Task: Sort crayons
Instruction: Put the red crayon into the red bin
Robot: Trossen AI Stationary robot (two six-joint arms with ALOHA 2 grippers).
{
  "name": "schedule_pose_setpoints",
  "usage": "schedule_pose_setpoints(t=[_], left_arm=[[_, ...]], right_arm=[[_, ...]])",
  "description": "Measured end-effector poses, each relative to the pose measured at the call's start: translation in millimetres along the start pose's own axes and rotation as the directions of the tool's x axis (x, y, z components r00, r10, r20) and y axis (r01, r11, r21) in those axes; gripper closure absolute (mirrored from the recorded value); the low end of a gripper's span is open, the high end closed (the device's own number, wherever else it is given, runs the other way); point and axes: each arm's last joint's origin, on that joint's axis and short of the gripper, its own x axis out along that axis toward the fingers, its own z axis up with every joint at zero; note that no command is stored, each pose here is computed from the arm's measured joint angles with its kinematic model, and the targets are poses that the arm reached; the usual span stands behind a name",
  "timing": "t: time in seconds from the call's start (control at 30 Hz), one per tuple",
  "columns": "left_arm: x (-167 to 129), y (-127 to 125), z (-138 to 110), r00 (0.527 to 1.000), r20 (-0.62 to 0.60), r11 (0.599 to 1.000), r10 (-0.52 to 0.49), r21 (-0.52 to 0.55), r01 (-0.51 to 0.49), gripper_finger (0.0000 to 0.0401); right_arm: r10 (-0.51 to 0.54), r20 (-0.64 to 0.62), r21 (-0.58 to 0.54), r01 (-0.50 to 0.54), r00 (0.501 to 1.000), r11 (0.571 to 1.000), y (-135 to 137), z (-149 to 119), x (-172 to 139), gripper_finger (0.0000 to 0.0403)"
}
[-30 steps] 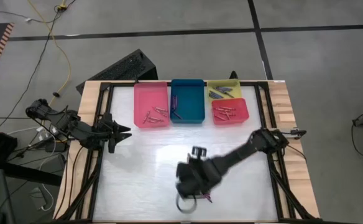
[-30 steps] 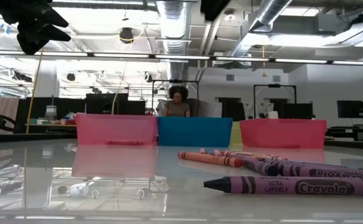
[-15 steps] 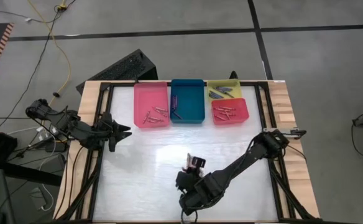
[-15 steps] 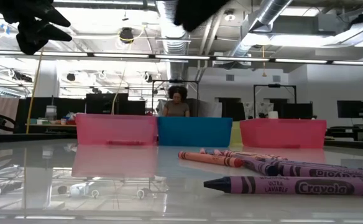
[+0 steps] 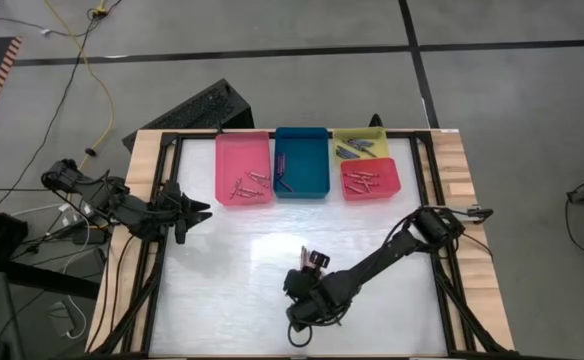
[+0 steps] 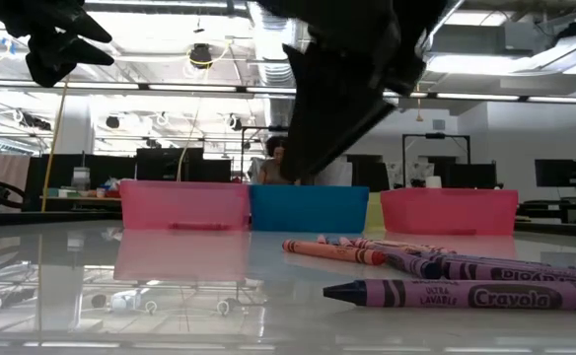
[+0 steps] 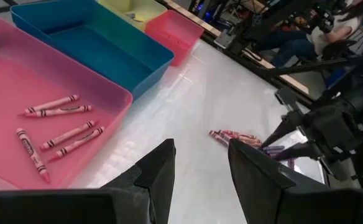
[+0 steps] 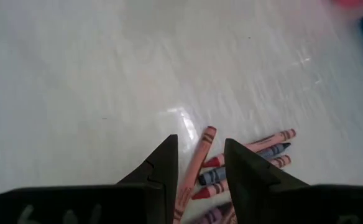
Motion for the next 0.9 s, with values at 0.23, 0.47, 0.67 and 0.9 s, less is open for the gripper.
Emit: schedule_pose_setpoints(t=[0.23,0.47,0.67,0.9], left_arm=[[0,0,0,1.0,0.0,1.0,0.0,0.024,0.0,0.0262],[0,0,0,1.0,0.008,0.999,0.011,0.032,-0.011,0.0262],[0,0,0,1.0,0.008,0.999,0.011,0.042,-0.011,0.0262],[0,0,0,1.0,0.008,0.999,0.011,0.042,-0.012,0.0262]], right_arm=[[0.046,0.026,0.048,-0.047,0.999,0.998,-7,-9,9,0.0278],[0.109,0.098,0.09,-0.117,0.989,0.989,-23,-18,10,0.0278],[0.195,0.14,0.099,-0.21,0.971,0.973,-27,-27,28,0.0278],[0.243,0.131,0.106,-0.257,0.961,0.961,-34,-24,39,0.0278]])
